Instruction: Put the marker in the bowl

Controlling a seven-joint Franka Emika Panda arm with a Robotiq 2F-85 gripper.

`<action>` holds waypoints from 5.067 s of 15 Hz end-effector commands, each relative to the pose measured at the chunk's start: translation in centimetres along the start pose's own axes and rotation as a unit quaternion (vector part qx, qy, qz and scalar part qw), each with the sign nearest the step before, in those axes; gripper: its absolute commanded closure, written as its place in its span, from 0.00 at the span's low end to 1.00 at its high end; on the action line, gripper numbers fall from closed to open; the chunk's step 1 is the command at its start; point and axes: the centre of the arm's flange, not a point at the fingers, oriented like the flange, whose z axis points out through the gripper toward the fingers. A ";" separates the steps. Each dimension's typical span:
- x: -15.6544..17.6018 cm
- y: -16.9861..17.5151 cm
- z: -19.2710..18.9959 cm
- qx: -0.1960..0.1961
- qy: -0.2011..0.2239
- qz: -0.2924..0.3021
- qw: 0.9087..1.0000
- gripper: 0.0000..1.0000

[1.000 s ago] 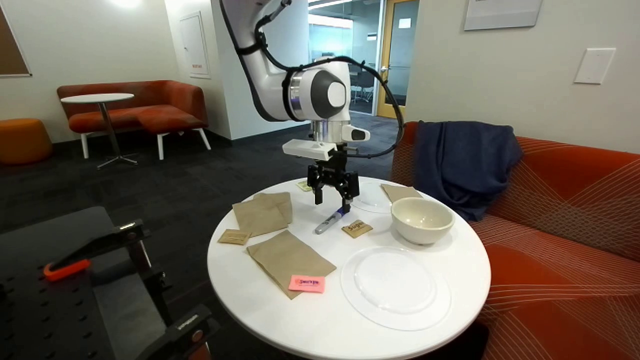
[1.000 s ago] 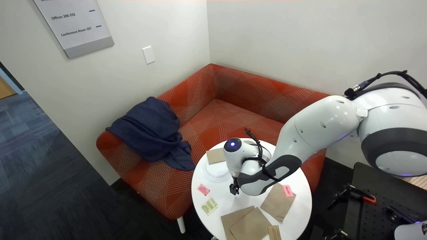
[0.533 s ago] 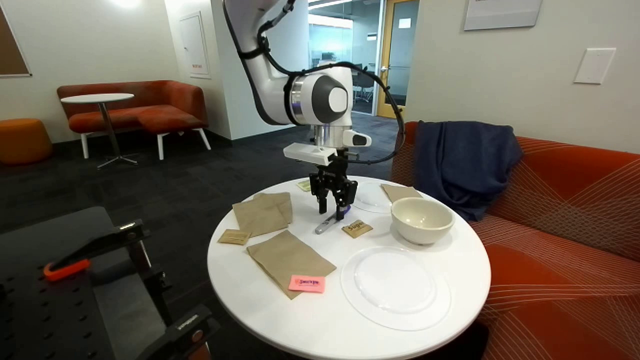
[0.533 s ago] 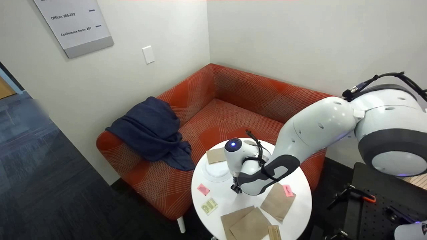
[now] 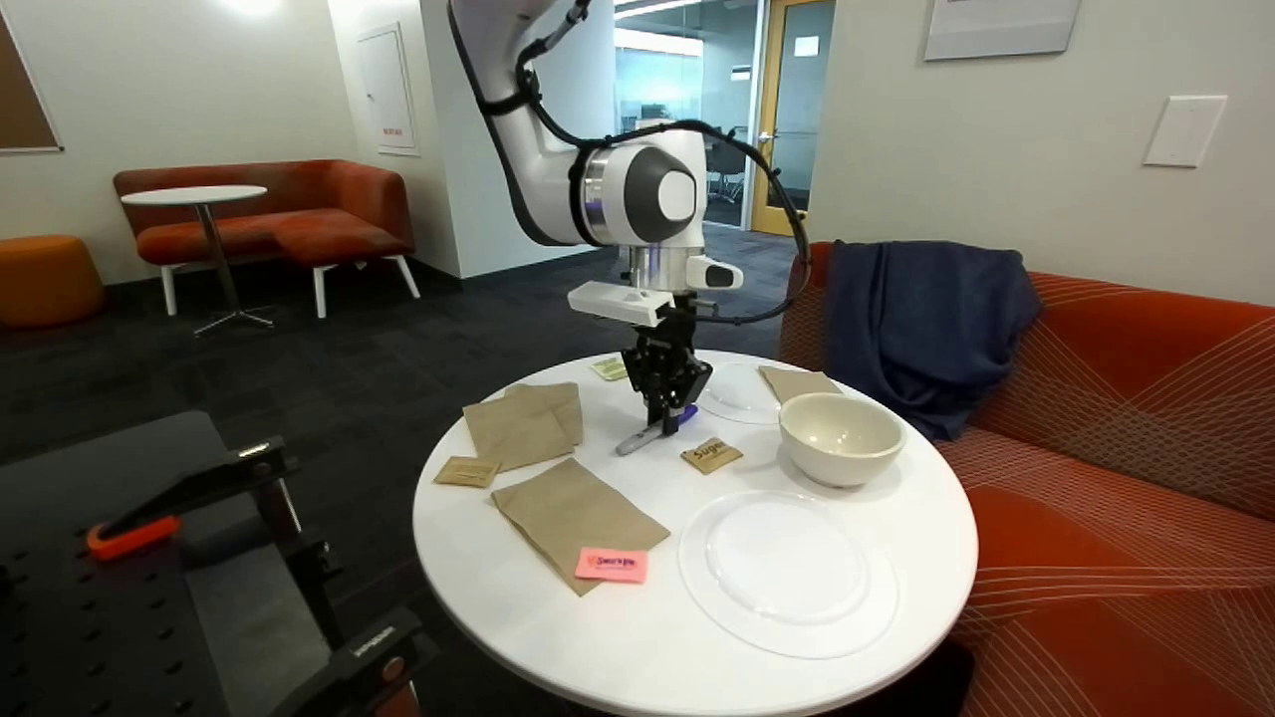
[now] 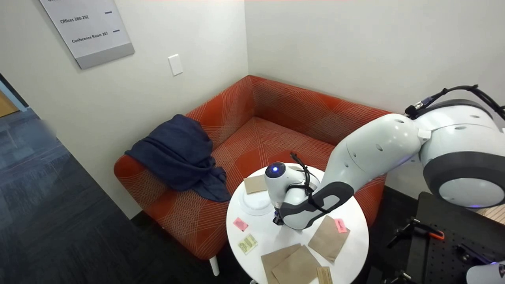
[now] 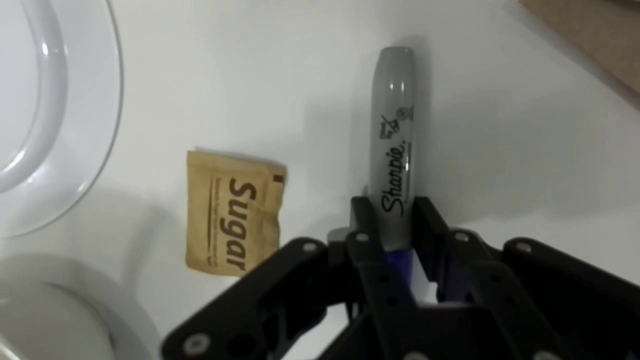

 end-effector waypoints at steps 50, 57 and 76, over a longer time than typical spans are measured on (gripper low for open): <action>7.5 11.7 -12.1 -0.128 0.211 0.374 0.894 0.94; 8.8 11.2 -12.2 -0.139 0.204 0.412 0.877 0.94; 7.1 15.1 -8.2 -0.159 0.159 0.459 0.860 0.43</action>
